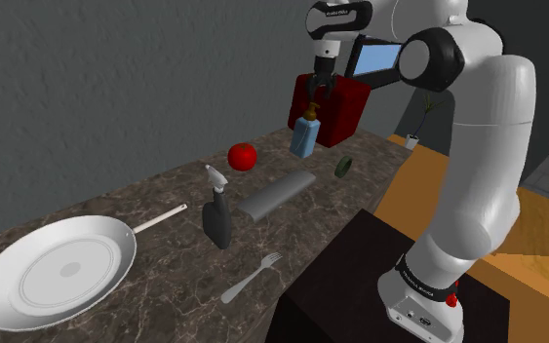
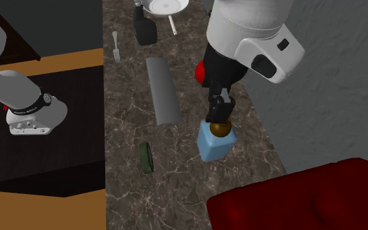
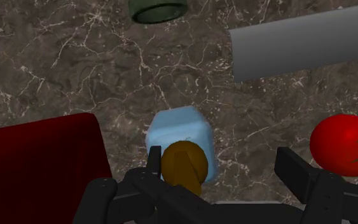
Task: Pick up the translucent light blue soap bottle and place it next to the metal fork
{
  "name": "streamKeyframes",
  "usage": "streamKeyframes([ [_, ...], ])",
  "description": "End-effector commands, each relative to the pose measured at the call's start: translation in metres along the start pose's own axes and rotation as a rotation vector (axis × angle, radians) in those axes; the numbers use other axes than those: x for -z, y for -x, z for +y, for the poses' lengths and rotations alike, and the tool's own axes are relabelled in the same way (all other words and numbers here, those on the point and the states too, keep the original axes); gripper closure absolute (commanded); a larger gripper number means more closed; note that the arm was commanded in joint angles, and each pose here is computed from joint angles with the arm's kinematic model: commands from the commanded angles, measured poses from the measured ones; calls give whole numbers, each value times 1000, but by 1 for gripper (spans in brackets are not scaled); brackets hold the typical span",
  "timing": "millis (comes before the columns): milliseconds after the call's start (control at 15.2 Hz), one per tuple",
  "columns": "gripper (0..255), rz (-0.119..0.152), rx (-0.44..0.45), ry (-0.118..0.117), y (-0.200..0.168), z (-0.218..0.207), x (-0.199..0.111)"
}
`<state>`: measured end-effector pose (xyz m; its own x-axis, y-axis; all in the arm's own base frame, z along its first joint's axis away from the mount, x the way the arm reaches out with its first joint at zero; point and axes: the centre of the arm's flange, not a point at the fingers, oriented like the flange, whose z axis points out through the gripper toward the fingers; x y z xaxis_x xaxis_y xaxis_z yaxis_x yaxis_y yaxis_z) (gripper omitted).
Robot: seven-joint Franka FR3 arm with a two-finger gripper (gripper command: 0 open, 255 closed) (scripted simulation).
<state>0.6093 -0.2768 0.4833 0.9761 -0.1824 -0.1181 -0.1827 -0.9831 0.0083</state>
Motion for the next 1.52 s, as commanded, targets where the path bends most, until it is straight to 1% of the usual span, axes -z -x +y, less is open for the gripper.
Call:
streamKeyframes([
  [0, 0, 3, -6, -6, -23, 13, -1],
  [132, 0, 5, -11, -10, -38, 22, -3],
  [594, 0, 5, -11, -10, -38, 22, -43],
  [1122, 0, 5, -11, -10, -38, 22, -43],
  [1188, 255, 5, -11, -10, -38, 22, -43],
  [1452, 255, 5, -11, -10, -38, 22, -43],
])
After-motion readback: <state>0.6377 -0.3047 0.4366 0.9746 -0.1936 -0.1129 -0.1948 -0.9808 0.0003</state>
